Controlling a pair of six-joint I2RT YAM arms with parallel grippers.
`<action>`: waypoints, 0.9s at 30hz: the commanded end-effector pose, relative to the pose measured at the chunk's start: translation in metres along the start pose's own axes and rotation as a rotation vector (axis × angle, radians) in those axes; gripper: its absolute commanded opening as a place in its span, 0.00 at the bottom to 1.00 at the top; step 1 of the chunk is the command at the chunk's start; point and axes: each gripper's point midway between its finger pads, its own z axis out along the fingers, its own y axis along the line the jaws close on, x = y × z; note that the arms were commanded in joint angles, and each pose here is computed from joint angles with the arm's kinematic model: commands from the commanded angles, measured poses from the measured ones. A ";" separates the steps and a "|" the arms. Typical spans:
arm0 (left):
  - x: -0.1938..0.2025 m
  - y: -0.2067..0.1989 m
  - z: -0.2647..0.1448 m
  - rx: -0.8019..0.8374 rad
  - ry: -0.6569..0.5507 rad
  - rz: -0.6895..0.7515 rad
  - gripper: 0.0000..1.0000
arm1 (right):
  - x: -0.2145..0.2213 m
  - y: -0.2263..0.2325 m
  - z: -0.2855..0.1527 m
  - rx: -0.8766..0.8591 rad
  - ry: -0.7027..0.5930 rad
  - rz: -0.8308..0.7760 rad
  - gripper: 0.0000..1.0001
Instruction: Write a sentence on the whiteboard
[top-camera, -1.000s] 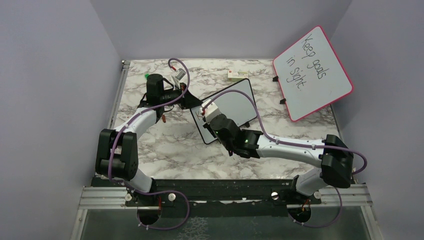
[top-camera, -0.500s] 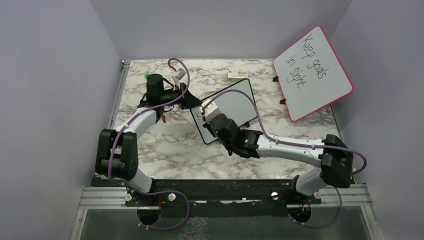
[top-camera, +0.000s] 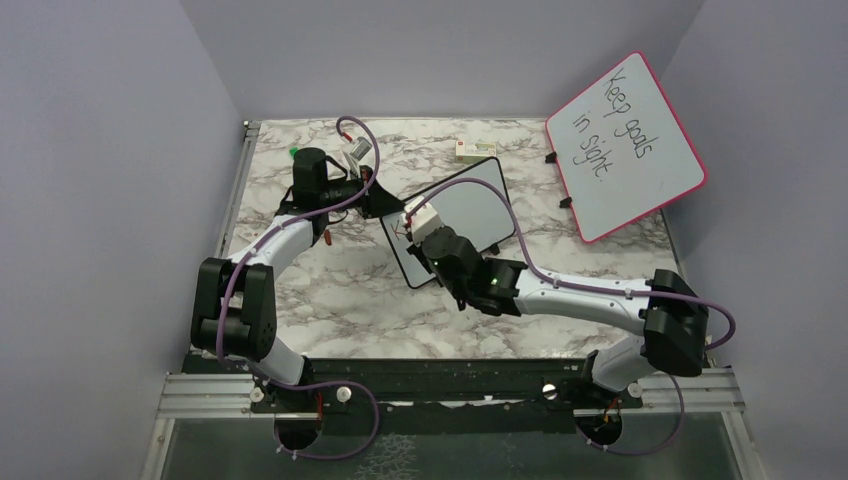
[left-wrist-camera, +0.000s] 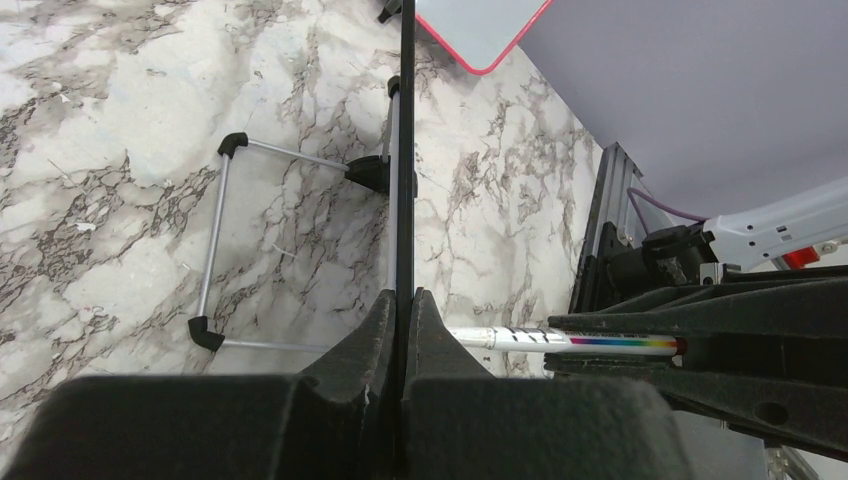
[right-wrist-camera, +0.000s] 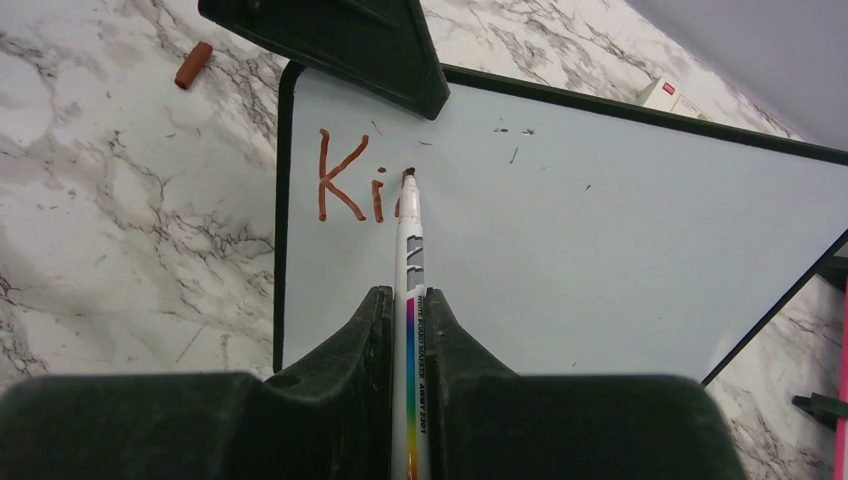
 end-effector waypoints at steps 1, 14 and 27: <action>0.005 -0.002 0.000 0.028 0.022 -0.014 0.00 | -0.009 -0.009 -0.008 0.004 -0.027 0.044 0.01; 0.005 -0.003 0.000 0.029 0.022 -0.015 0.00 | 0.003 0.003 -0.004 -0.045 0.004 0.037 0.01; 0.005 -0.003 0.000 0.033 0.024 -0.016 0.00 | 0.011 -0.001 0.004 0.006 0.027 0.016 0.01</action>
